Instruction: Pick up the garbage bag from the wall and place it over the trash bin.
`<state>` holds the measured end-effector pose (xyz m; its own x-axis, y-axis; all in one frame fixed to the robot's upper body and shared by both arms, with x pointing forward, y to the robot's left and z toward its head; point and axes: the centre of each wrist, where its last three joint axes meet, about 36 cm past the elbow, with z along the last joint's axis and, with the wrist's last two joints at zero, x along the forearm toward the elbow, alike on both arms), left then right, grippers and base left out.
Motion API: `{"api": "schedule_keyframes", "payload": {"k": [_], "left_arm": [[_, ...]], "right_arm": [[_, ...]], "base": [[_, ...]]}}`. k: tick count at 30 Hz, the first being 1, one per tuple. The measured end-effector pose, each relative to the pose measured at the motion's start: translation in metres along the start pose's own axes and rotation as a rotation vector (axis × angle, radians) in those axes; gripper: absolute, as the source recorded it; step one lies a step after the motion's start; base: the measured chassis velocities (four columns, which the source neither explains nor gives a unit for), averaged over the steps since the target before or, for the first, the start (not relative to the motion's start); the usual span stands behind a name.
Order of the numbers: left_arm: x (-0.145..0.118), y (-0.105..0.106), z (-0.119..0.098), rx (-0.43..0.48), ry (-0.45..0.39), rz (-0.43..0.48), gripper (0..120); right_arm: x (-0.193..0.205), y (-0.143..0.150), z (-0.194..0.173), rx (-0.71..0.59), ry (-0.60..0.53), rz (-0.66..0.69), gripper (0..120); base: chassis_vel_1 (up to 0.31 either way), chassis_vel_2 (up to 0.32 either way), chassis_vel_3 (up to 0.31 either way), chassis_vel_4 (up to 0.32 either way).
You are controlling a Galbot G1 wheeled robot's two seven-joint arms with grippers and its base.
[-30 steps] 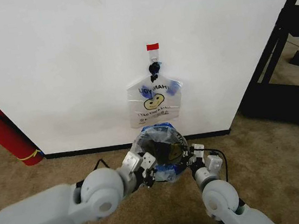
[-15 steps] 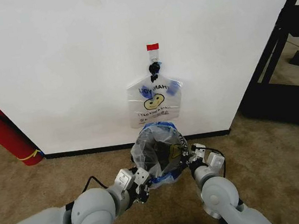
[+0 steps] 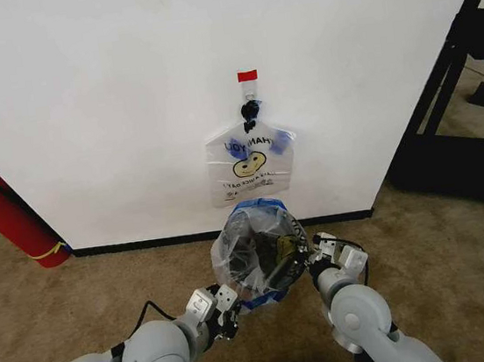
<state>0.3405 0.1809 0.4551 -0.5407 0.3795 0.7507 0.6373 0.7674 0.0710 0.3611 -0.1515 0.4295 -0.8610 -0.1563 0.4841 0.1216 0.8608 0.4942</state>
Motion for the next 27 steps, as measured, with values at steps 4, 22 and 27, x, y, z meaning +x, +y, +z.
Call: {"api": "schedule_keyframes", "payload": {"k": [4, 22, 27], "left_arm": [[-0.018, 0.01, 0.007, 0.018, 0.002, -0.021, 0], [0.053, -0.005, 0.002, -0.068, -0.067, -0.105, 59], [0.064, -0.009, -0.003, -0.072, -0.118, -0.123, 78]], "right_arm": [[0.003, -0.001, 0.001, 0.008, 0.011, -0.005, 0], [0.0, -0.014, -0.003, 0.019, -0.037, 0.023, 0], [0.009, -0.025, -0.003, 0.009, -0.051, 0.052, 0]], "base": [[0.0, 0.0, 0.0, 0.0], [0.0, 0.0, 0.0, 0.0], [0.0, 0.0, 0.0, 0.0]]}}
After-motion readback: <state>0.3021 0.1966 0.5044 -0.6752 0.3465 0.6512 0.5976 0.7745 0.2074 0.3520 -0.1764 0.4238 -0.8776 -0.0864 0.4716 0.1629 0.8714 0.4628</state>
